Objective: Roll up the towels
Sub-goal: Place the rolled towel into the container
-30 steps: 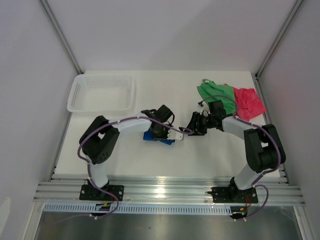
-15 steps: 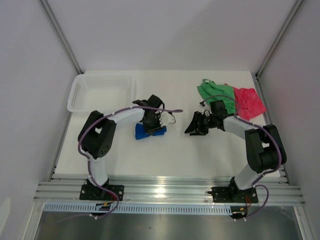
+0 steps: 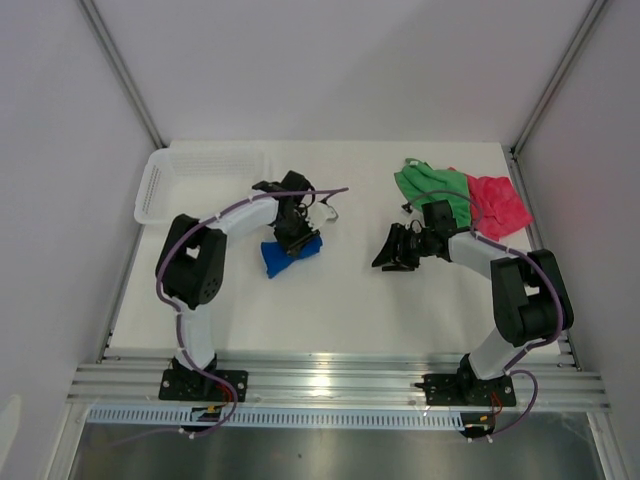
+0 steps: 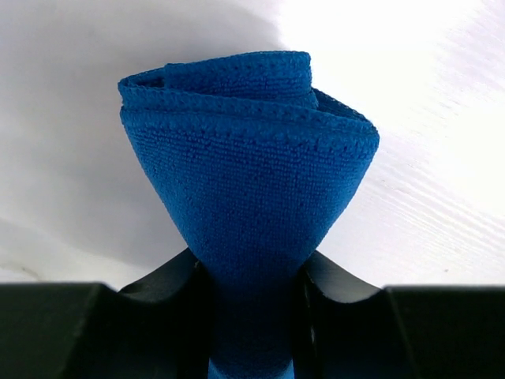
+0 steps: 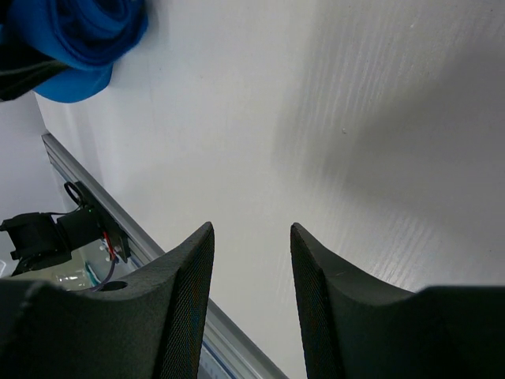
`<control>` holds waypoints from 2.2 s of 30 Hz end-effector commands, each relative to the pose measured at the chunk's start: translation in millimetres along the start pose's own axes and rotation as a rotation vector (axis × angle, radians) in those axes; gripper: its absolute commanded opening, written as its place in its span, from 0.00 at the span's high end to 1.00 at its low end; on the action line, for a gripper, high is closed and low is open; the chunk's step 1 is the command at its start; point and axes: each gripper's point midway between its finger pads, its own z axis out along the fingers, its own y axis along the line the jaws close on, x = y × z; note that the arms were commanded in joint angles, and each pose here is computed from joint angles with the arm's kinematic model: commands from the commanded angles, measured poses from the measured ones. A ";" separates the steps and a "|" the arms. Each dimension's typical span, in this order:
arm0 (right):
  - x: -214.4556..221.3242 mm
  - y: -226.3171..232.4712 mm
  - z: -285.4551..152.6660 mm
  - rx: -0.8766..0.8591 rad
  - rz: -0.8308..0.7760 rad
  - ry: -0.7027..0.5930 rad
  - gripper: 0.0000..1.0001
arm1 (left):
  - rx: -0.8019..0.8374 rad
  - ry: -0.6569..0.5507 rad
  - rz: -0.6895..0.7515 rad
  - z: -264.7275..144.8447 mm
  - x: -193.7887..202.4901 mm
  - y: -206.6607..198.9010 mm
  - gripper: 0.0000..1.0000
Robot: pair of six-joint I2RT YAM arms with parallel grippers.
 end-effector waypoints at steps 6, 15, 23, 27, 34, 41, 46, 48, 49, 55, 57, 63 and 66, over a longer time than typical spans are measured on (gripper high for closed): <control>-15.1 6.6 -8.2 -0.009 -0.037 -0.045 0.54 | -0.015 -0.043 -0.202 -21.8 -9.5 11.5 0.94; -14.0 2.6 -8.6 -0.005 -0.028 -0.038 0.53 | -0.182 -0.269 -0.179 -90.9 -55.5 53.8 0.94; -11.4 0.1 -7.2 -0.004 -0.017 -0.030 0.53 | -0.398 -0.436 -0.205 -183.5 -73.3 119.7 0.93; -8.1 -2.0 -6.6 0.000 -0.009 -0.025 0.53 | -0.613 -0.452 -0.295 -241.1 -49.9 176.7 0.92; -6.9 -4.3 -5.0 0.006 0.007 -0.023 0.53 | -0.929 -0.178 -0.434 -242.4 53.1 273.1 0.91; -6.2 -8.7 -6.2 0.039 0.015 -0.014 0.53 | -0.871 -0.061 -0.496 -181.1 88.0 306.9 0.90; -3.0 -13.9 -5.4 0.063 0.036 -0.006 0.53 | -0.616 -0.062 -0.623 -116.4 81.3 286.6 0.87; -1.7 -16.1 -5.4 0.074 0.047 -0.007 0.53 | -0.543 -0.092 -0.638 -103.2 68.9 277.8 0.84; -1.3 -17.3 -5.8 0.078 0.049 -0.008 0.53 | -0.513 -0.100 -0.663 -96.6 64.6 272.1 0.82; 5.8 -24.5 -3.5 0.101 0.064 0.010 0.53 | -0.335 -0.165 -0.731 -69.1 33.6 238.6 0.78; 6.2 -24.6 -3.6 0.101 0.065 0.011 0.53 | -0.294 -0.187 -0.753 -65.5 27.2 232.9 0.76; 5.4 -26.5 -2.3 0.108 0.068 0.011 0.53 | -0.213 -0.186 -0.807 -49.5 21.3 216.5 0.70; 5.1 -27.1 -1.5 0.110 0.074 0.011 0.53 | -0.187 -0.173 -0.829 -39.4 22.3 211.5 0.67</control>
